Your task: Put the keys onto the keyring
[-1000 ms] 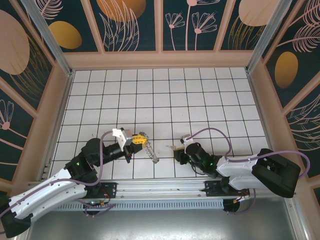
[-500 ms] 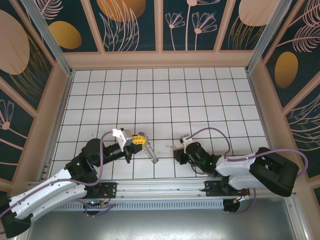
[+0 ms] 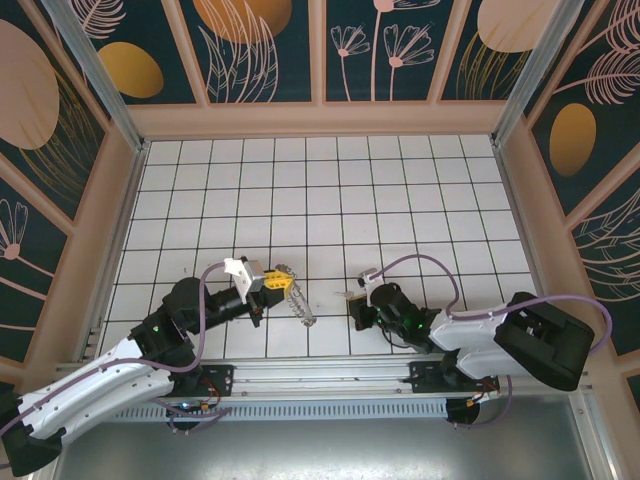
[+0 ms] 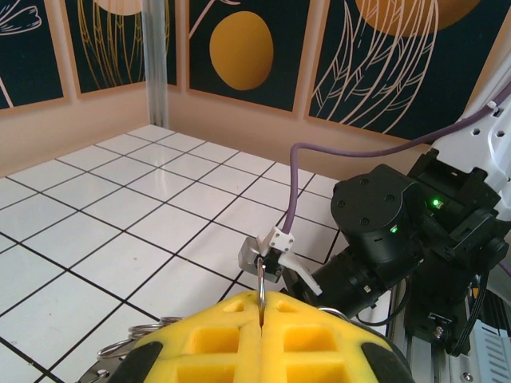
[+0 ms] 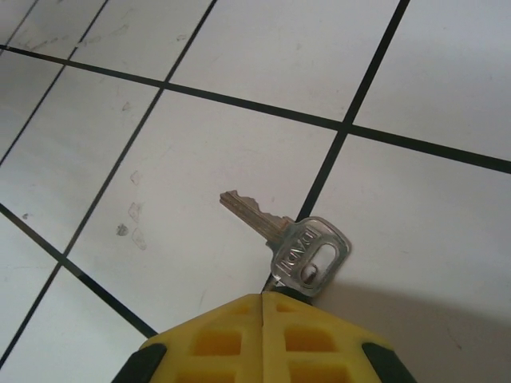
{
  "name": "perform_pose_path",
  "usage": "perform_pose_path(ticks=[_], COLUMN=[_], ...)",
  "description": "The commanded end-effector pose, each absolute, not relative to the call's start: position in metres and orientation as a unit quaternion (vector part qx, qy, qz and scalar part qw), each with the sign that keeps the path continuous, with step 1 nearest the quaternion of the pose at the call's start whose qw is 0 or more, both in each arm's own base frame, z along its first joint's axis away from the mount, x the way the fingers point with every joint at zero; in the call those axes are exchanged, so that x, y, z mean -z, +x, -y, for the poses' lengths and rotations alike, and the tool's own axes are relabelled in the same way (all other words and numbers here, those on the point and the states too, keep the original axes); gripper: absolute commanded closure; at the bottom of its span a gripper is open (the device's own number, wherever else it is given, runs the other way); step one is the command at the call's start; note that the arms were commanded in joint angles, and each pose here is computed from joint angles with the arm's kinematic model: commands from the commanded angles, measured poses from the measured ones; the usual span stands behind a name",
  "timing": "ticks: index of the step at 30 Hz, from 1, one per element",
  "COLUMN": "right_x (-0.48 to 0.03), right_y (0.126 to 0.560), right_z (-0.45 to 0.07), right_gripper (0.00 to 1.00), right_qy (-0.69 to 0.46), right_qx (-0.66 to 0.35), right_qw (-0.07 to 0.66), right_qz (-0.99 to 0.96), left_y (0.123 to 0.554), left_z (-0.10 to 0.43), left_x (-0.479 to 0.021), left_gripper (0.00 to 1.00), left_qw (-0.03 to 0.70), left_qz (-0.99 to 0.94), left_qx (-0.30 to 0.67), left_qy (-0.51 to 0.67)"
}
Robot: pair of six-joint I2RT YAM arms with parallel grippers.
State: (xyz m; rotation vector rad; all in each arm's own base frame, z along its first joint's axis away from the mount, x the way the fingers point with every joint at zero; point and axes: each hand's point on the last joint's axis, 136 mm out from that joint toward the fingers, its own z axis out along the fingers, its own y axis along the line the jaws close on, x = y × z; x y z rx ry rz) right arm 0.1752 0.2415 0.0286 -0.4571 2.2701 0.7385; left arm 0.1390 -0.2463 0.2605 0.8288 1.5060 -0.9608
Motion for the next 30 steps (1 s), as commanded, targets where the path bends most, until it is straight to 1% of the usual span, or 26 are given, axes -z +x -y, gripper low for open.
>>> perform_pose_path(ticks=[1,7,13,16,17,22,25,30], right_x=[-0.048,-0.067,-0.074,-0.070,-0.065,-0.047,-0.040,-0.033], right_y=[0.180,0.178,0.179,0.182,0.182,0.183,0.184,0.187], right_z=[-0.244,-0.232,-0.227,-0.230,-0.231,-0.243,-0.248,-0.250], right_gripper=[1.00,1.00,1.00,0.78,0.74,0.66,0.63,0.65], right_qy=[-0.173,-0.157,-0.125,-0.099,-0.092,-0.080,-0.074,-0.067], right_qx=[-0.296,-0.291,-0.281,-0.282,-0.276,-0.247,-0.234,-0.213], right_qw=[0.364,0.362,0.316,0.295,0.282,0.234,0.220,0.208], right_qz=[-0.866,-0.871,-0.897,-0.908,-0.914,-0.937,-0.944,-0.952], left_y=[0.136,0.136,0.134,0.134,0.134,0.134,0.135,0.135], left_z=[0.246,0.246,0.245,0.244,0.244,0.244,0.242,0.241], left_x=[-0.280,-0.279,-0.281,-0.283,-0.283,-0.282,-0.283,-0.284], left_gripper=[1.00,1.00,1.00,1.00,1.00,1.00,1.00,1.00], left_qw=[0.574,0.574,0.577,0.579,0.580,0.578,0.580,0.582], left_qz=[-0.610,-0.611,-0.605,-0.603,-0.603,-0.606,-0.606,-0.606], left_qx=[0.428,0.427,0.432,0.432,0.431,0.430,0.429,0.429], left_qy=[0.340,0.339,0.338,0.338,0.337,0.337,0.334,0.331])
